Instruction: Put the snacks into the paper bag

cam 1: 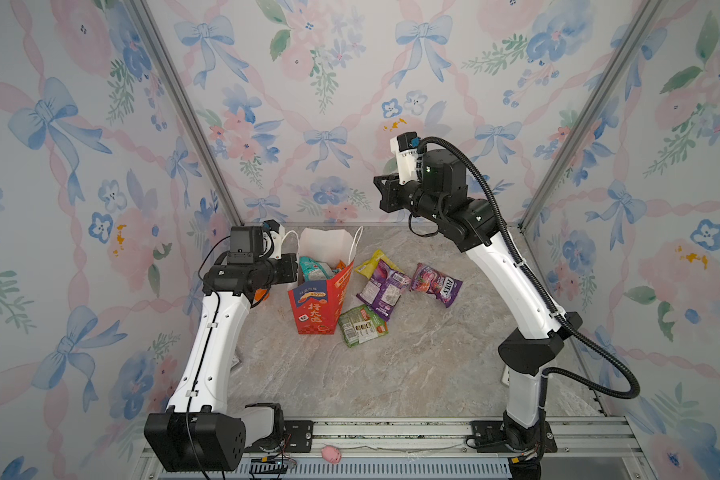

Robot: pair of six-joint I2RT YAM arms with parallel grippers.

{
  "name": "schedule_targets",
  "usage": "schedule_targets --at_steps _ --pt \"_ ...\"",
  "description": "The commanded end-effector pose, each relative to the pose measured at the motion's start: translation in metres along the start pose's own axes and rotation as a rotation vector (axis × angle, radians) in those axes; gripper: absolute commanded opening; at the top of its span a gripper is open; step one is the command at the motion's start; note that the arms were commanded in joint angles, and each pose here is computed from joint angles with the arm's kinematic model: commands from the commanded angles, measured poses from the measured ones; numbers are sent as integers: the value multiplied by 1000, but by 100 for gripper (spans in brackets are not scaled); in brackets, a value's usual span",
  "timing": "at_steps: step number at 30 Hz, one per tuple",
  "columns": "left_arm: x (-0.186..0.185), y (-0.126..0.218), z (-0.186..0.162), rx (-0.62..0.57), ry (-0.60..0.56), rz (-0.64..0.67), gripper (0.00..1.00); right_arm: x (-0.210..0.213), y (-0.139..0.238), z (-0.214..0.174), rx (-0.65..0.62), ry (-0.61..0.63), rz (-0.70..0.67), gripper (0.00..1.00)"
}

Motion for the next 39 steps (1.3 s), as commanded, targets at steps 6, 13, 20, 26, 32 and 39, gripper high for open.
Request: schedule_targets --at_steps 6,13,20,26,32,39 --pt "-3 6 1 -21 -7 -12 0 -38 -3 -52 141 -36 -100 0" --pt "-2 6 2 -20 -14 -6 0 -126 21 -135 223 -283 -237 40" --pt "-2 5 1 -18 -12 -6 0 -190 39 -222 303 -504 -325 58" --pt "-2 5 -1 -16 -7 -11 0 -212 31 -272 366 -654 -330 65" --pt "-4 7 0 -22 -7 -15 0 -226 17 -303 389 -731 -335 64" --pt "-4 9 1 -27 -9 -13 0 -243 9 -329 435 -767 -395 65"
Point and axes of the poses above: each gripper's point midway between its finger pads, its own y axis back along the fingers, its own x axis along the line the jaws close on, z = x × y, the point moved 4 cm from there along y, back along the fingers, and after that the axes turned 14 degrees about -y, right-handed, at the moved point
